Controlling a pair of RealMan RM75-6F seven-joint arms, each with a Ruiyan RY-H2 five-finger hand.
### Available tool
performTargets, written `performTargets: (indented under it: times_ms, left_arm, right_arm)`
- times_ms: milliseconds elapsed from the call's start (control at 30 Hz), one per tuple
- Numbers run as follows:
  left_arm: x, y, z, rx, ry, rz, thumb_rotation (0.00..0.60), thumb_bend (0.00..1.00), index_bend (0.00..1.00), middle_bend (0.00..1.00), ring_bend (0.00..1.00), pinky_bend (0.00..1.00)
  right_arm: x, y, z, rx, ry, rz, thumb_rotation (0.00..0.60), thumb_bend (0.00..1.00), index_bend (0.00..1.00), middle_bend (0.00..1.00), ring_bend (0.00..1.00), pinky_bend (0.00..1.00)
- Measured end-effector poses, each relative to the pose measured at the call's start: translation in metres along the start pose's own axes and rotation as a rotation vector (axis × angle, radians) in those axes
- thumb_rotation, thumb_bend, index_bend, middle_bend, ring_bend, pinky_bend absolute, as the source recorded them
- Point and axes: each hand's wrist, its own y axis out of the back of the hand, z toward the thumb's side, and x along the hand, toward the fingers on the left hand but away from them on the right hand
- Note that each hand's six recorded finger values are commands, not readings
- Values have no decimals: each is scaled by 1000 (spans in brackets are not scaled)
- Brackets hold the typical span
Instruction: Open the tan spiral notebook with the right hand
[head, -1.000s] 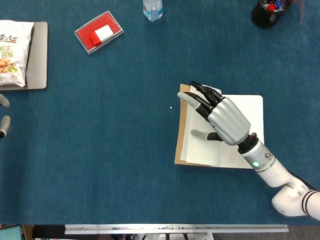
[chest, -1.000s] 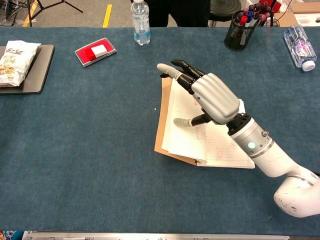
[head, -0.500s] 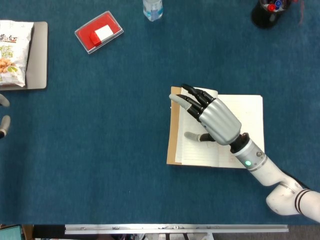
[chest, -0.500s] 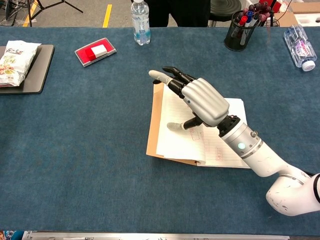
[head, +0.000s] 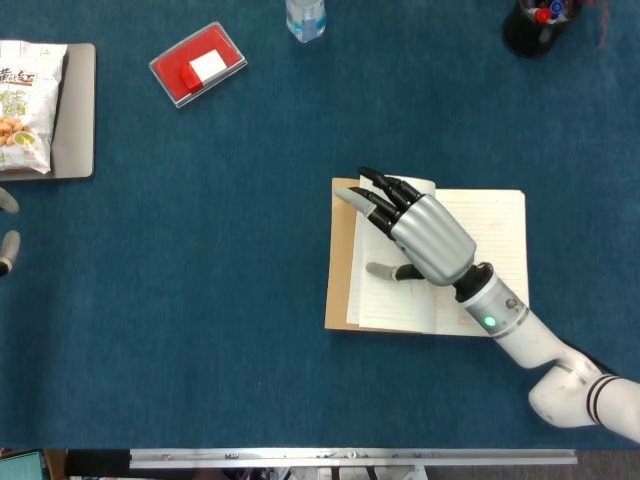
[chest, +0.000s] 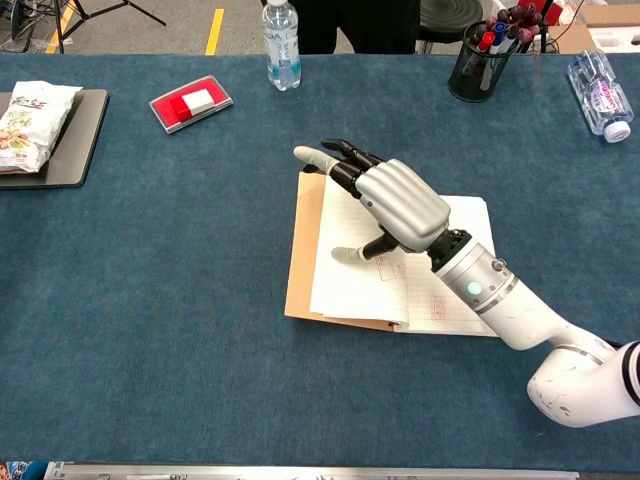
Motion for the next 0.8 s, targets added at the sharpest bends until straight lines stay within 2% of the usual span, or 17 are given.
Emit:
performTargets:
  times_ms: [233,567,800]
  left_arm:
    - [0,0,0,2,-1,-1,600,256,488,478,437,605]
    - [0,-1,0,5,0,-3,600,255,488,478,438,605]
    - [0,-1,0,6,0,-3,600,256,488,478,437,605]
  right_arm:
    - [-8,22,2,-14,14,-82,600,2,15,230,63,229]
    - [-5,41,-3,10,14,-114,600,2,15,230,63,229]
    - [-3,62,-3,20,25,-168,600,2,15,230,63,229]
